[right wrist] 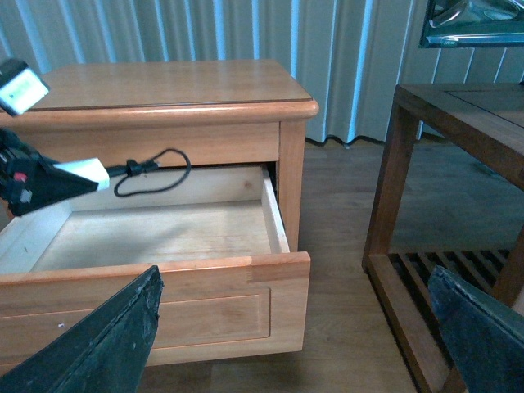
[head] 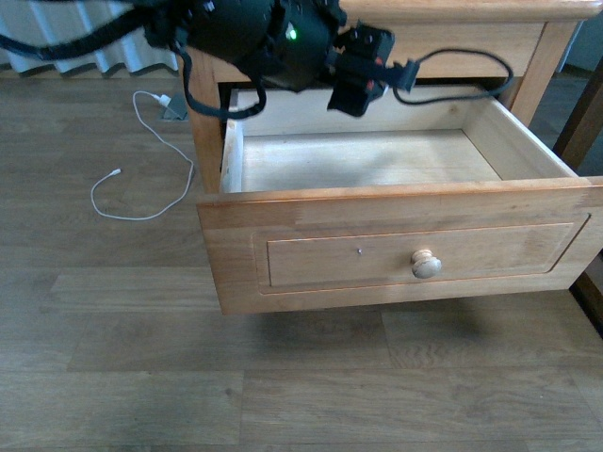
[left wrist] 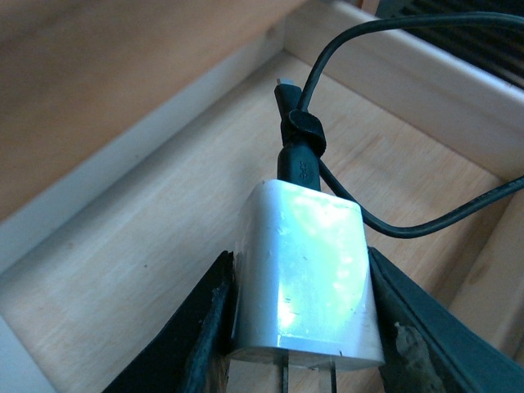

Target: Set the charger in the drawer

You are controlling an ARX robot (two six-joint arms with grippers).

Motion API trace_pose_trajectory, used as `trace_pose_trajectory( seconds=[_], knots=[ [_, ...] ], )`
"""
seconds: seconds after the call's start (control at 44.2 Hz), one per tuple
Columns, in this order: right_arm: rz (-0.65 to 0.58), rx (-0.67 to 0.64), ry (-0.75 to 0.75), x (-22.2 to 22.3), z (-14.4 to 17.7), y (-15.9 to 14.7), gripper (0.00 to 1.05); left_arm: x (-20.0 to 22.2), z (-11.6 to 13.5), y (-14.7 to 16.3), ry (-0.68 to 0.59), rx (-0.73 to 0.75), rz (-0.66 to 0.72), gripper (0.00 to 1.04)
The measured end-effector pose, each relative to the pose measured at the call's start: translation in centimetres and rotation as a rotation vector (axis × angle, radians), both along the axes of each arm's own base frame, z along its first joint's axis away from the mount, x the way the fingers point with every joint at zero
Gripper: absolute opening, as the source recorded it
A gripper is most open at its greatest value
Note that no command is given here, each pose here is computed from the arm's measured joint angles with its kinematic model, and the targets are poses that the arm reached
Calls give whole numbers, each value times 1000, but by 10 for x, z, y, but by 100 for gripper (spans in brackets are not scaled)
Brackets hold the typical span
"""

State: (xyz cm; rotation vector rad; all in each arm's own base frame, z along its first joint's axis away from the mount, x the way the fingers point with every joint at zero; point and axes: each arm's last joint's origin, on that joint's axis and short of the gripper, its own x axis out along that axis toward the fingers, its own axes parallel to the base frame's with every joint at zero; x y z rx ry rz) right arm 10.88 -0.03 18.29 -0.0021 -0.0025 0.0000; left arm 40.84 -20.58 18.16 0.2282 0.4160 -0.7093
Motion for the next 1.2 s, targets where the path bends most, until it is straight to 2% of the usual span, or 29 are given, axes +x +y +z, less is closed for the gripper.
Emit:
trace_pose_trajectory(
  seconds=[0.158, 0.385, 0.657, 0.792, 0.883, 0.974, 1.042, 1.155, 1.2],
  knots=[
    [0, 0, 0, 0, 0, 0, 96, 6, -37, -13, 60, 54, -5, 42],
    [0, 0, 0, 0, 0, 0, 96, 12, -53, -22, 67, 82, 21, 42],
    [0, 0, 0, 0, 0, 0, 96, 18, -52, -19, 16, 86, 111, 80],
    [0, 0, 0, 0, 0, 0, 96, 19, -32, -8, -54, 68, 197, 100],
    [0, 0, 0, 0, 0, 0, 96, 15, -13, 2, -102, 43, 241, 98],
    [0, 0, 0, 0, 0, 0, 96, 4, 26, 22, -196, 8, 331, 99],
    [0, 0, 0, 0, 0, 0, 96, -3, 44, 35, -249, -12, 385, 99],
    [0, 0, 0, 0, 0, 0, 96, -30, 82, 73, -345, -50, 514, 99],
    [0, 0, 0, 0, 0, 0, 96, -40, 91, 86, -366, -55, 562, 99]
  ],
)
